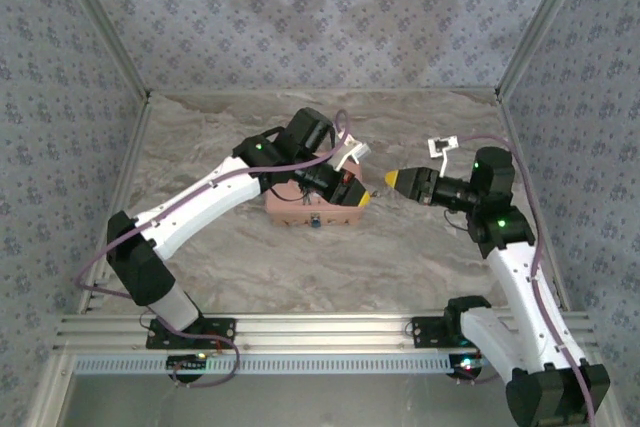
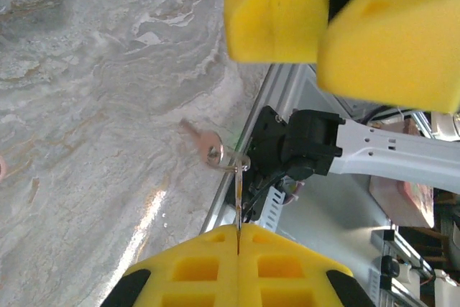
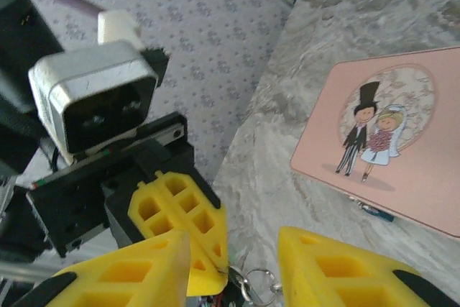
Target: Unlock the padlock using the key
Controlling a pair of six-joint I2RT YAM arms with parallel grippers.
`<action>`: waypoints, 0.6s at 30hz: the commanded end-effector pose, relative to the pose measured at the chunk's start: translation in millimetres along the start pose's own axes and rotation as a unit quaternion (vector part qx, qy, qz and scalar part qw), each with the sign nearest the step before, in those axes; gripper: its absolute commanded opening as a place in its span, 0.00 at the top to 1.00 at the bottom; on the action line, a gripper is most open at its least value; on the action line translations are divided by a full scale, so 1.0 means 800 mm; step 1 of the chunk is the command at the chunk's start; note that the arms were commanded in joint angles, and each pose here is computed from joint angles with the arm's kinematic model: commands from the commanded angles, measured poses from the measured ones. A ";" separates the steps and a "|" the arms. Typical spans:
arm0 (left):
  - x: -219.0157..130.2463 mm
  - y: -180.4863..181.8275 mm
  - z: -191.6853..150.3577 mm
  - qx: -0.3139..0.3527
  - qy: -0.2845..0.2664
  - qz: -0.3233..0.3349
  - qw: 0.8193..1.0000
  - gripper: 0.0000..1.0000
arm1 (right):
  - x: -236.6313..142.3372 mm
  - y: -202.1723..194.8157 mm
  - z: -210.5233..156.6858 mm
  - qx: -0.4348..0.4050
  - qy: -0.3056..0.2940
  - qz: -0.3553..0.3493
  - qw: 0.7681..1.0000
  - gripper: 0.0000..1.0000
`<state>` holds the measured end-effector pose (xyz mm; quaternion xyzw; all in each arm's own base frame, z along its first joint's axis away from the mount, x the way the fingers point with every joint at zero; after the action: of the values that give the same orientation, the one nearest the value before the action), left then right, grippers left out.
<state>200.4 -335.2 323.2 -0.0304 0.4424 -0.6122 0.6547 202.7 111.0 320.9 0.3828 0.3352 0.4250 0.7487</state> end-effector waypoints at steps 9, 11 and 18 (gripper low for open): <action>-0.019 -0.025 0.014 0.034 -0.015 -0.047 0.998 1.00 | 0.015 0.012 -0.028 -0.053 0.059 0.039 0.996 0.58; -0.020 -0.026 0.013 0.034 -0.016 -0.049 0.998 1.00 | 0.016 0.012 -0.030 -0.055 0.062 0.041 0.996 0.57; -0.024 -0.030 0.015 0.039 -0.020 -0.053 0.998 1.00 | 0.017 0.011 -0.036 -0.060 0.073 0.039 0.995 0.61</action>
<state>195.8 -335.1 329.3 -0.0394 0.4385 -0.6377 0.6321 187.2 132.9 316.2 0.3288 0.3415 0.4877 0.7331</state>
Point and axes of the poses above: each hand's point on the last joint's axis, 136 mm out from that joint toward the fingers, its own x axis out along the fingers, its own y axis along the line the jaws close on, z = x × y, the point moved 7 cm from there along -x, back along the fingers, and after that the axes turned 7 degrees about x, right-handed, at the moved point
